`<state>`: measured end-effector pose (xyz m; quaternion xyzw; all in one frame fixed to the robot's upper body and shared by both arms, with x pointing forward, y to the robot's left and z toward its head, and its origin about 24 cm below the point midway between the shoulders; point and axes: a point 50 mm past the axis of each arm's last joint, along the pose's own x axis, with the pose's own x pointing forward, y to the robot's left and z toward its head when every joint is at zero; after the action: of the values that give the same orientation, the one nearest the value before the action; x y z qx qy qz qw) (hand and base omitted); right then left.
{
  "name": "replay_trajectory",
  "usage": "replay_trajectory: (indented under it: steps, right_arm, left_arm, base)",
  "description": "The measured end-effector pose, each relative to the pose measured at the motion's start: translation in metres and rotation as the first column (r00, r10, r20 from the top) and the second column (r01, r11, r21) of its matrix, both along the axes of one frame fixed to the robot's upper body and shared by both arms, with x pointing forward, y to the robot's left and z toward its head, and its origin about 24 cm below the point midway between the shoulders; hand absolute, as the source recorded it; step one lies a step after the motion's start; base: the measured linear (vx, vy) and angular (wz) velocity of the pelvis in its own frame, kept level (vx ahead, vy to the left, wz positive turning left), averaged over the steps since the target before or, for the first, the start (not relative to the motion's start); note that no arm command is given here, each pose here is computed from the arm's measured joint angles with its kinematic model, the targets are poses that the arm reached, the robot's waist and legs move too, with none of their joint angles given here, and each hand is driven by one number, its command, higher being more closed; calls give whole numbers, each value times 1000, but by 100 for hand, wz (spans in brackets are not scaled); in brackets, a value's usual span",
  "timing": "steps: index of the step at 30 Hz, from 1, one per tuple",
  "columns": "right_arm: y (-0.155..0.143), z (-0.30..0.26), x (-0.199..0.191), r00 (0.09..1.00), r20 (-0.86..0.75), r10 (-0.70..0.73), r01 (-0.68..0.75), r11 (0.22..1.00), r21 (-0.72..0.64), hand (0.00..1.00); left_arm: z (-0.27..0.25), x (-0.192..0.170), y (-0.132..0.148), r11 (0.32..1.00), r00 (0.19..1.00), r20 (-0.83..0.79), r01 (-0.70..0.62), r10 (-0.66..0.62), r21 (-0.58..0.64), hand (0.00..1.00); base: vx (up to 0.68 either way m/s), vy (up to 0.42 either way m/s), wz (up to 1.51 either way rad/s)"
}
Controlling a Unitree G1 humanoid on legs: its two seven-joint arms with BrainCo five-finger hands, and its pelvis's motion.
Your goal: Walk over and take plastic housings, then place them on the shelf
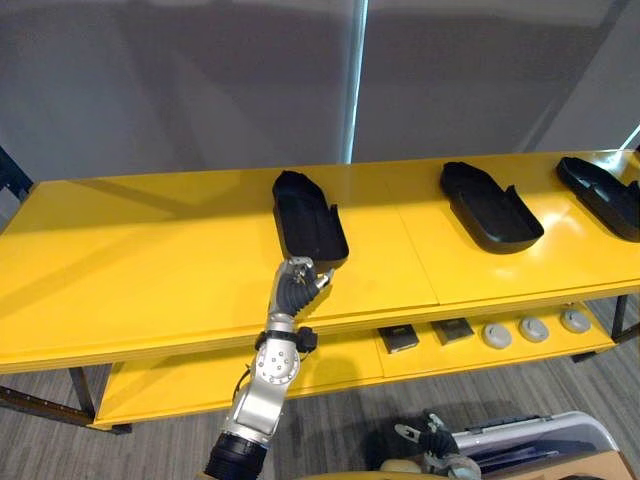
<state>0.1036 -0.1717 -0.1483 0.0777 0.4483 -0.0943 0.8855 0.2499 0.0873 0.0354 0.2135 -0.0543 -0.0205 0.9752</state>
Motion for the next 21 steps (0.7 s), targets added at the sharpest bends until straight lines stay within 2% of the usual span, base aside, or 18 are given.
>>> replay_trajectory:
  steps: [5, 13, 21]
  right_arm:
    - [0, 0, 0, 1000, -4, 12, -12, 1000, -6, 0]
    - [-1, 0, 3, 1000, 1, 14, -14, 1000, -8, 0]
    - [0, 1, 5, 1000, 8, 15, -15, 1000, -7, 0]
  left_arm:
    - [-9, 6, -8, 998, 999, -35, 36, -34, 53, 100]
    - [-8, 25, -5, 992, 999, -33, 33, -29, 120, 100]
    - [-11, 33, 13, 988, 996, -56, -59, 68, 144, 100]
  base:
    - [-3, -12, -9]
    - [-1, -8, -2]
    - [-54, -27, -6]
